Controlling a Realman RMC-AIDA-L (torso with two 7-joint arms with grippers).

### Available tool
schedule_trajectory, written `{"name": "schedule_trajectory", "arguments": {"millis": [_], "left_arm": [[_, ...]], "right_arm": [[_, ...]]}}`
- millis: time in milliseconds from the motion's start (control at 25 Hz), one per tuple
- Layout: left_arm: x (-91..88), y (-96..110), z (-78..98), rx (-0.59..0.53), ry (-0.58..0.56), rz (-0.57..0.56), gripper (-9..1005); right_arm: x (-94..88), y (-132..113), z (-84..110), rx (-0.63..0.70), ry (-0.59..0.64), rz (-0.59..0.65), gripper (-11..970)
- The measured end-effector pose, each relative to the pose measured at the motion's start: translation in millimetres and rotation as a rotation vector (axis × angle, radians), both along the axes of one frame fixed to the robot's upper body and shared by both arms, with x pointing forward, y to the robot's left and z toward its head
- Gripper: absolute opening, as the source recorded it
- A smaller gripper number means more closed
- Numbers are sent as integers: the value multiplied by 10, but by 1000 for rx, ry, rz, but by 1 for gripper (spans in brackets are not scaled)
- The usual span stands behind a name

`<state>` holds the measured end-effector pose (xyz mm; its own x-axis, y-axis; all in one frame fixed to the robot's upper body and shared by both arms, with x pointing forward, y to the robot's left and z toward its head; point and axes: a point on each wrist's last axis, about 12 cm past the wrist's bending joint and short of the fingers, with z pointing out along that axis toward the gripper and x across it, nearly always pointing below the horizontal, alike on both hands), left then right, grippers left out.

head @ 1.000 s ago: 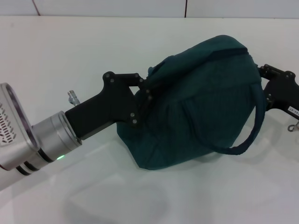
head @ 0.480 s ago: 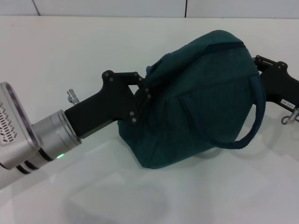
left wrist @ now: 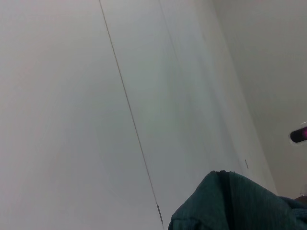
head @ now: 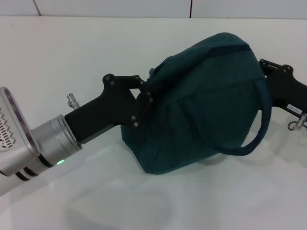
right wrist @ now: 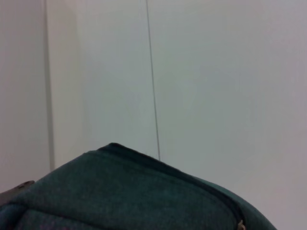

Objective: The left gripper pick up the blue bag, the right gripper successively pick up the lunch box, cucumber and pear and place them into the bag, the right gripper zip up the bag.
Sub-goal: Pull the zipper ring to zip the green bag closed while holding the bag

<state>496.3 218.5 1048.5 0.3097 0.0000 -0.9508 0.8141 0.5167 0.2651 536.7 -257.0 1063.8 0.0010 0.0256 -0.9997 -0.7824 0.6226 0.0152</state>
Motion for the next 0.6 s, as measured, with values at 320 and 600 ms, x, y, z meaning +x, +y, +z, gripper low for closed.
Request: {"name": "schedule_trajectory", "arguments": {"millis": [320, 600], "left_arm": [[0, 3, 0, -1, 0, 2, 46], [6, 12, 3, -2, -1, 7, 46]], "right_arm": [[-36, -55, -20, 7, 1, -25, 286], [-107, -216, -13, 38, -47, -109, 127]]}}
